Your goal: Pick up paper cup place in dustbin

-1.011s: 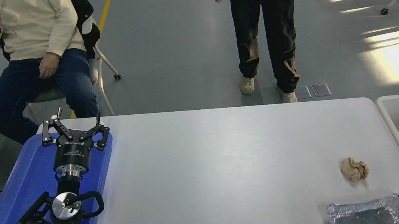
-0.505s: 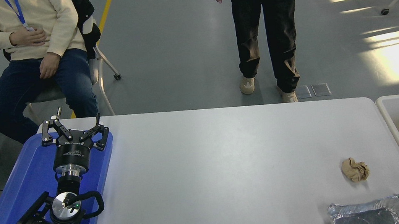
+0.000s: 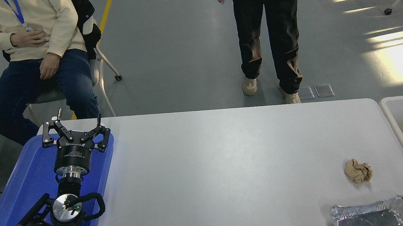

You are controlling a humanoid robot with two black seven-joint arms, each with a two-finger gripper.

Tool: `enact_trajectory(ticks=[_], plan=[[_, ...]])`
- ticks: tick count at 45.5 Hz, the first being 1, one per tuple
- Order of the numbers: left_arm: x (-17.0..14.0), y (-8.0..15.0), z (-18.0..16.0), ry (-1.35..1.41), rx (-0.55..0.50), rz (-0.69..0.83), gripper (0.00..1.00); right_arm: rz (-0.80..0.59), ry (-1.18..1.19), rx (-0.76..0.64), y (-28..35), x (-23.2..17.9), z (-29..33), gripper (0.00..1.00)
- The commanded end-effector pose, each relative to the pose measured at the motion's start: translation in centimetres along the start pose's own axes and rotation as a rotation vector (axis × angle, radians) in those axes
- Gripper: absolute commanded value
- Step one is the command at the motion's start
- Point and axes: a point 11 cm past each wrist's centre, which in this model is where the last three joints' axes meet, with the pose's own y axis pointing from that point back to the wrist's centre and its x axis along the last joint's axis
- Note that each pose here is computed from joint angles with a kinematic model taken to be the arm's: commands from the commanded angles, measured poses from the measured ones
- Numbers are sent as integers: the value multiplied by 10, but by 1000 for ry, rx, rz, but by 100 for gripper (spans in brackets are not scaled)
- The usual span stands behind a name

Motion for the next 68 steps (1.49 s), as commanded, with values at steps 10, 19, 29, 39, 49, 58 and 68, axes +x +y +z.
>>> enact_trajectory(ticks=[10, 19, 29, 39, 49, 58, 68], plan=[[-1, -1, 0, 0, 4, -5, 100, -8, -118, 213, 7, 60, -104, 100], [-1, -1, 0, -1, 2, -3, 100, -66, -94, 352, 33, 109, -179, 100], [-1, -1, 0, 1, 1, -3, 100, -205, 91, 485, 79, 124, -251, 100], [-1, -1, 0, -1, 2, -3, 100, -323, 316, 531, 115, 96, -284, 100], [-1, -1, -1, 0, 8, -6, 100, -434, 564, 537, 159, 62, -299, 100], [-1, -1, -1, 0, 8, -6, 100, -548, 782, 595, 213, 11, -328, 100], [-2, -1, -1, -1, 10, -8, 100, -609, 964, 570, 233, -31, -336, 100]])
